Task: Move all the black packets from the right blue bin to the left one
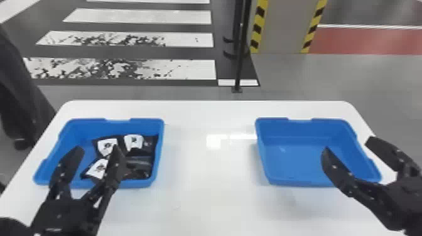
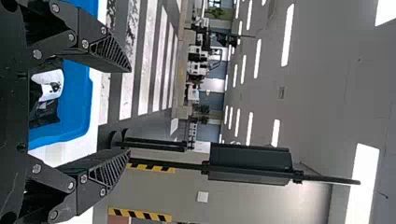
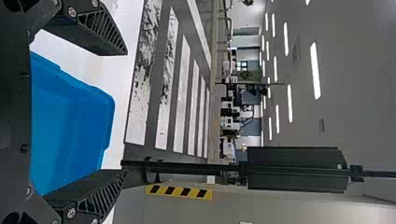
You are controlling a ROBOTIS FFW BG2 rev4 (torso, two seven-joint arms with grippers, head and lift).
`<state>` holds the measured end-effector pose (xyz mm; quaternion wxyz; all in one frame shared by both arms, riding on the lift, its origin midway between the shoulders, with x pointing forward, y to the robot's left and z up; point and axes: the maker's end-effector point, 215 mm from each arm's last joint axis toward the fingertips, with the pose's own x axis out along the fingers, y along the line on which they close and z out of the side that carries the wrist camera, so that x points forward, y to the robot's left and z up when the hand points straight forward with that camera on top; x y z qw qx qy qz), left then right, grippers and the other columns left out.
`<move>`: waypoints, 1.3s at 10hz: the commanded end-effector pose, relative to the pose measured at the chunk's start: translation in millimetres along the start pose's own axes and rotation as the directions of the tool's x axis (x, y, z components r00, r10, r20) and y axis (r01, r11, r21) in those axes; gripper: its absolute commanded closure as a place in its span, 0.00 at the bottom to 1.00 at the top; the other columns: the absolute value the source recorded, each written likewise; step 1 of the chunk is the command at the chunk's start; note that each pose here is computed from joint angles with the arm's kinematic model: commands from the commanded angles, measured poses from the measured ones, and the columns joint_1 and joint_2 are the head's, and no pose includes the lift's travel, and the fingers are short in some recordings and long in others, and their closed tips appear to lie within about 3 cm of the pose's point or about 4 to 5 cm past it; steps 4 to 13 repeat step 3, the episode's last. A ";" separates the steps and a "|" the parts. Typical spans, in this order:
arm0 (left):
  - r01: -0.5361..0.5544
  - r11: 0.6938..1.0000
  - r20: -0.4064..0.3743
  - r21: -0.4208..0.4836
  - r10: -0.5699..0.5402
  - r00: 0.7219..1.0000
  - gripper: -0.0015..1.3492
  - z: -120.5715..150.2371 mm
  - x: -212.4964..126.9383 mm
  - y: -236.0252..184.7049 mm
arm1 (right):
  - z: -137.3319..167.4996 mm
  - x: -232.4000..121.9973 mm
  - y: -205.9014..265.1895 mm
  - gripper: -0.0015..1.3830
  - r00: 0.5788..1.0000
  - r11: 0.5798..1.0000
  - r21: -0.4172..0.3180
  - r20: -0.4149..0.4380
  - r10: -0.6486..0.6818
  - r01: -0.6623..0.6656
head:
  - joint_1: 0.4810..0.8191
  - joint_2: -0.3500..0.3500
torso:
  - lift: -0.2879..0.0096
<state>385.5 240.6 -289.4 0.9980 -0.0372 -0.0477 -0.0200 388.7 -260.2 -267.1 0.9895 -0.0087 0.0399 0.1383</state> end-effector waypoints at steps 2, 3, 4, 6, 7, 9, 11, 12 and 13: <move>0.001 1.000 0.003 -0.004 -0.001 1.000 0.34 0.9 0.8 -1.6 | 0.8 -0.3 0.3 0.10 1.000 1.000 0.000 0.001 0.000 0.000 | 0.63 0.46 | 0.50; 0.000 1.000 0.003 -0.004 0.000 1.000 0.34 0.8 0.0 -1.5 | -0.4 -0.3 0.1 0.10 1.000 1.000 0.003 0.000 0.000 0.000 | 0.63 0.46 | 0.50; 0.000 1.000 0.003 -0.004 0.000 1.000 0.34 0.8 0.0 -1.5 | -0.4 -0.3 0.1 0.10 1.000 1.000 0.003 0.000 0.000 0.000 | 0.63 0.46 | 0.50; 0.000 1.000 0.003 -0.004 0.000 1.000 0.34 0.8 0.0 -1.5 | -0.4 -0.3 0.1 0.10 1.000 1.000 0.003 0.000 0.000 0.000 | 0.63 0.46 | 0.50; 0.000 1.000 0.003 -0.004 0.000 1.000 0.34 0.8 0.0 -1.5 | -0.4 -0.3 0.1 0.10 1.000 1.000 0.003 0.000 0.000 0.000 | 0.63 0.46 | 0.50; 0.000 1.000 0.003 -0.004 0.000 1.000 0.34 0.8 0.0 -1.5 | -0.4 -0.3 0.1 0.10 1.000 1.000 0.003 0.000 0.000 0.000 | 0.63 0.46 | 0.50; 0.000 1.000 0.003 -0.004 0.000 1.000 0.34 0.8 0.0 -1.5 | -0.4 -0.3 0.1 0.10 1.000 1.000 0.003 0.000 0.000 0.000 | 0.63 0.46 | 0.50; 0.000 1.000 0.003 -0.004 0.000 1.000 0.34 0.8 0.0 -1.5 | -0.4 -0.3 0.1 0.10 1.000 1.000 0.003 0.000 0.000 0.000 | 0.63 0.46 | 0.50; 0.000 1.000 0.003 -0.004 0.000 1.000 0.34 0.8 0.0 -1.5 | -0.4 -0.3 0.1 0.10 1.000 1.000 0.003 0.000 0.000 0.000 | 0.63 0.46 | 0.50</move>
